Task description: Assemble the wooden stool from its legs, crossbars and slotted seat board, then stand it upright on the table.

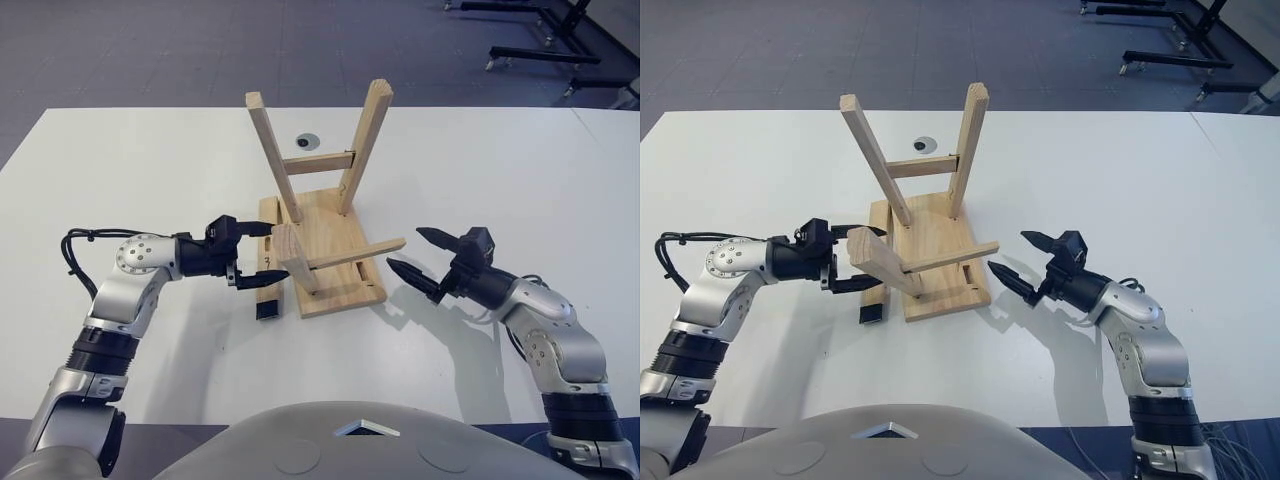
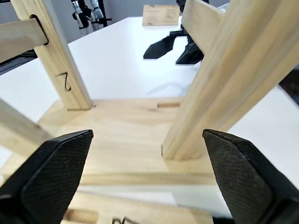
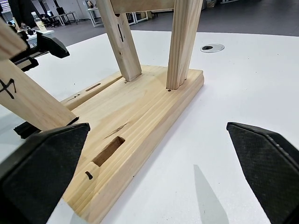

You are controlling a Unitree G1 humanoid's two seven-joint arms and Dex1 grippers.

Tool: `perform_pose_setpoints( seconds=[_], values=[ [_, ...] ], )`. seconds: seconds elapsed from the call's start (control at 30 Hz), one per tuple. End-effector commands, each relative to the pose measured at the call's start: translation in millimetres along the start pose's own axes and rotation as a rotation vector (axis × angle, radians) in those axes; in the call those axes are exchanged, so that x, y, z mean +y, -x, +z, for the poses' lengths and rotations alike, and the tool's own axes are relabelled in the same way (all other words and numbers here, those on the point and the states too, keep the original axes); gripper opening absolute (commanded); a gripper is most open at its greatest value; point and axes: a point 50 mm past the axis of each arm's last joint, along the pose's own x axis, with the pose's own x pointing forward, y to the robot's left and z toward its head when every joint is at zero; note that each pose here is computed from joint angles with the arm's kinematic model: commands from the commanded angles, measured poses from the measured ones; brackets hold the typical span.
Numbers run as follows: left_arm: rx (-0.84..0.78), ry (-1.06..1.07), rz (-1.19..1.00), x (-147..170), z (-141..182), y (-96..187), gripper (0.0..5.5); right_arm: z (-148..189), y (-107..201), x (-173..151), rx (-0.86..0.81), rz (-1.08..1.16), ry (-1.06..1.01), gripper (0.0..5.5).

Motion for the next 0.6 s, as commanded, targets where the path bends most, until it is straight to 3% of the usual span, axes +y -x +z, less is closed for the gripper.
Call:
perform_pose_setpoints(
  seconds=[0.03,0.13,0.37,0.6],
  values=[
    [0.206,-0.005,0.067,-13.6,-19.7,1.8,4.92,1.8,4.4,1.5,-0.009,-0.019,-0.002,5.40],
    [0.234,0.046,0.145,-24.3,-17.1,-3.3,5.39,-3.1,7.4,6.1,0.000,-0.022,-0.017,5.40],
    [0.374,0.096,0.307,-33.1,-5.3,-13.2,5.39,-11.4,11.4,18.0,0.004,-0.040,-0.051,5.40],
    [0.670,0.021,0.417,-35.9,-19.1,4.5,5.39,-14.4,13.4,20.7,-0.009,-0.078,-0.072,5.40]
  ],
)
